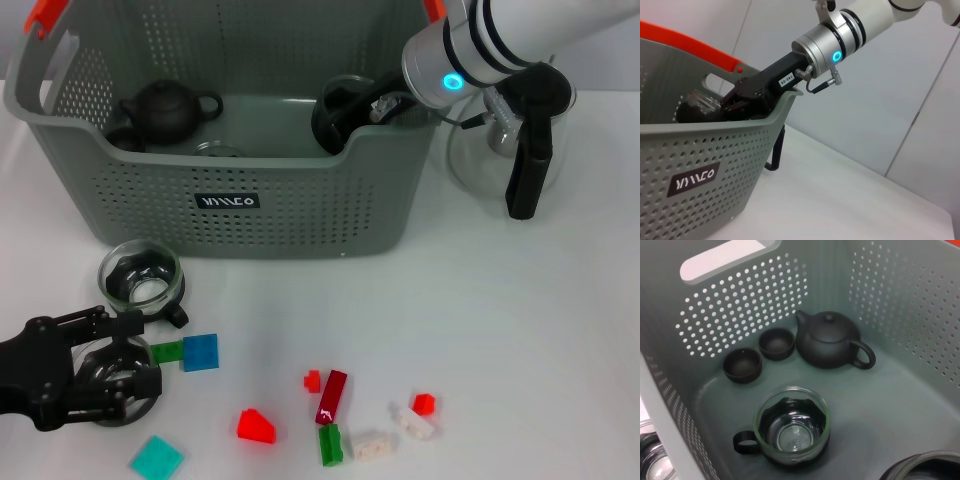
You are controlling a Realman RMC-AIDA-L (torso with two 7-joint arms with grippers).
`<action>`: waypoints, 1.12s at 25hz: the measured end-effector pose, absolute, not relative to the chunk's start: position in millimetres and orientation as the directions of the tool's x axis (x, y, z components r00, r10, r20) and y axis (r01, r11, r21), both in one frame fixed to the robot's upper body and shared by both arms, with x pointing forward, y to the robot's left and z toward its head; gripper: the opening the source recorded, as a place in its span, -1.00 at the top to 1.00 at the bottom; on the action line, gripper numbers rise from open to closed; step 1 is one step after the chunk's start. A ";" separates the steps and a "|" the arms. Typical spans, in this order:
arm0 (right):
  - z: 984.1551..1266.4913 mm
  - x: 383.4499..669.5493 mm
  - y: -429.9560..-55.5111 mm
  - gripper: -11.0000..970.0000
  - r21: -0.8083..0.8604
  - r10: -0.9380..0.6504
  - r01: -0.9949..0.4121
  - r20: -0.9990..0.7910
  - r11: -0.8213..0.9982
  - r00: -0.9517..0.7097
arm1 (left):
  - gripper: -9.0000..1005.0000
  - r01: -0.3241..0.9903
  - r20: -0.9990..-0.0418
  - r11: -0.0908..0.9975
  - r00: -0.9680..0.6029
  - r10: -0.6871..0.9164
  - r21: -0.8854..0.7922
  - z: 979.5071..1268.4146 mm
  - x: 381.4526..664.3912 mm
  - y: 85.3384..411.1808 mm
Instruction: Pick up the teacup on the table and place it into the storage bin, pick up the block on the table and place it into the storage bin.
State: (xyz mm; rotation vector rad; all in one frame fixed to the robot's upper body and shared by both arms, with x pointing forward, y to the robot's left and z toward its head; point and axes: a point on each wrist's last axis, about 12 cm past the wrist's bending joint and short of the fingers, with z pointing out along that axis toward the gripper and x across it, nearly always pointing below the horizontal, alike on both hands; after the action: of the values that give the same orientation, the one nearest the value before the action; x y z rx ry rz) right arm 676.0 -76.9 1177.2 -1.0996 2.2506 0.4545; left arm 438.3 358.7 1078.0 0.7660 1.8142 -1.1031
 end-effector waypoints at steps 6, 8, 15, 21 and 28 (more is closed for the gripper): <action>1176.9 675.8 -77.2 0.60 0.048 -0.598 -0.798 -0.636 0.601 -0.488 | -0.72 0.822 -0.892 0.423 -0.447 0.066 -0.381 1077.4 437.3 358.9; 1177.2 675.5 -77.2 0.60 0.049 -0.598 -0.799 -0.636 0.599 -0.487 | -0.72 0.822 -0.892 0.423 -0.447 0.066 -0.381 1077.4 437.3 358.9; 1177.9 674.5 -76.1 0.58 0.052 -0.602 -0.803 -0.634 0.593 -0.485 | -0.72 0.822 -0.892 0.424 -0.447 0.067 -0.380 1077.3 437.5 358.9; 1183.0 674.6 -75.1 0.10 0.041 -0.601 -0.811 -0.650 0.583 -0.465 | -0.72 0.822 -0.893 0.424 -0.446 0.067 -0.379 1077.3 437.5 358.9; 1206.6 673.3 -84.8 -0.13 0.045 -0.515 -0.814 -0.753 0.579 -0.409 | -0.72 0.821 -0.895 0.429 -0.442 0.061 -0.376 1077.8 437.6 359.7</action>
State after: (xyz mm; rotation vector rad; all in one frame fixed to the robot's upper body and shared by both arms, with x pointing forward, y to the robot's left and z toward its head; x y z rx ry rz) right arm 673.3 -84.8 1206.6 -1.0540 2.0972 0.5371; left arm 437.6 359.7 1077.8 0.7563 1.8108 -1.0957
